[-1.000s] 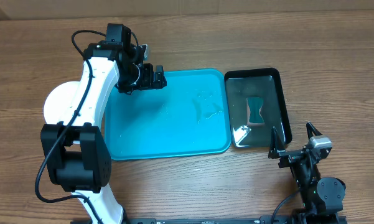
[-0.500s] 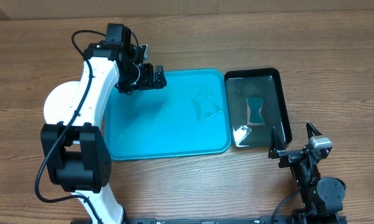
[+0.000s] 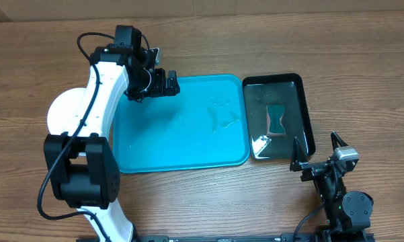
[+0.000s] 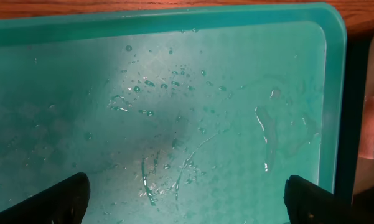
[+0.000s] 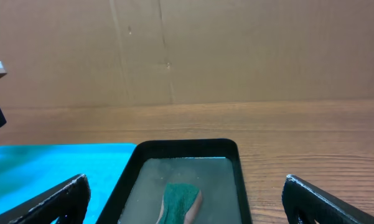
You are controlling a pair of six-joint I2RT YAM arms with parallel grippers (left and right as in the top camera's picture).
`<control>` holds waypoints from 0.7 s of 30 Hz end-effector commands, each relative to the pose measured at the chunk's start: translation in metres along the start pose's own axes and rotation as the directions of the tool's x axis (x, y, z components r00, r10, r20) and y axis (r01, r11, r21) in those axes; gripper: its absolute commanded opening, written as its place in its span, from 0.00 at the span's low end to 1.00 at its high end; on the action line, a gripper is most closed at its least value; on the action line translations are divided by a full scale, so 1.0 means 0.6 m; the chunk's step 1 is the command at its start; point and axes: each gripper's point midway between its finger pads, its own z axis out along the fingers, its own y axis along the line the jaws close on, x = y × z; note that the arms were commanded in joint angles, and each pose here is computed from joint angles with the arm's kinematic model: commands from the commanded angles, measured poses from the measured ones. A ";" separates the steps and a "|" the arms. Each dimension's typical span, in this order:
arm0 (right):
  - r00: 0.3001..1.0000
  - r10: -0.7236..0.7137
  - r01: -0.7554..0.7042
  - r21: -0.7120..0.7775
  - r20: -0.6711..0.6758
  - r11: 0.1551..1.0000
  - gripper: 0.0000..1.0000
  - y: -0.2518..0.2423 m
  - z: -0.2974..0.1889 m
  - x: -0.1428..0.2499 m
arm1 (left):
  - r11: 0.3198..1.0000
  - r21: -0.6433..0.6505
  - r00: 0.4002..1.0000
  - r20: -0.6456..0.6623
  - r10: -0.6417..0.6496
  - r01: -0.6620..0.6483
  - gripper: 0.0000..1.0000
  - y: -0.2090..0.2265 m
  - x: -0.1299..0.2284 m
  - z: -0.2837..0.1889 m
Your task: Clean dirty plates on tray and stack at the side
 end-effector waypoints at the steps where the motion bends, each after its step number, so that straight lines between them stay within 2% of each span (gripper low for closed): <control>1: 1.000 -0.004 0.004 0.011 0.007 1.000 1.00 -0.004 0.000 0.002 | 0.998 0.012 0.993 0.106 0.058 -0.060 1.00 -0.030 -0.012 -0.070; 6: 1.000 -0.004 0.004 0.011 0.007 1.000 1.00 -0.004 0.000 0.002 | 0.994 0.015 0.962 0.253 0.105 -0.112 1.00 -0.064 -0.015 -0.171; 10: 1.000 -0.004 0.004 0.011 0.007 1.000 1.00 -0.004 0.000 0.002 | 0.987 0.010 0.913 0.383 0.144 -0.160 1.00 -0.094 -0.004 -0.263; 21: 1.000 -0.004 0.004 0.011 0.007 1.000 1.00 -0.004 0.000 0.002 | 0.961 -0.032 0.696 0.683 0.222 -0.276 1.00 -0.162 0.097 -0.494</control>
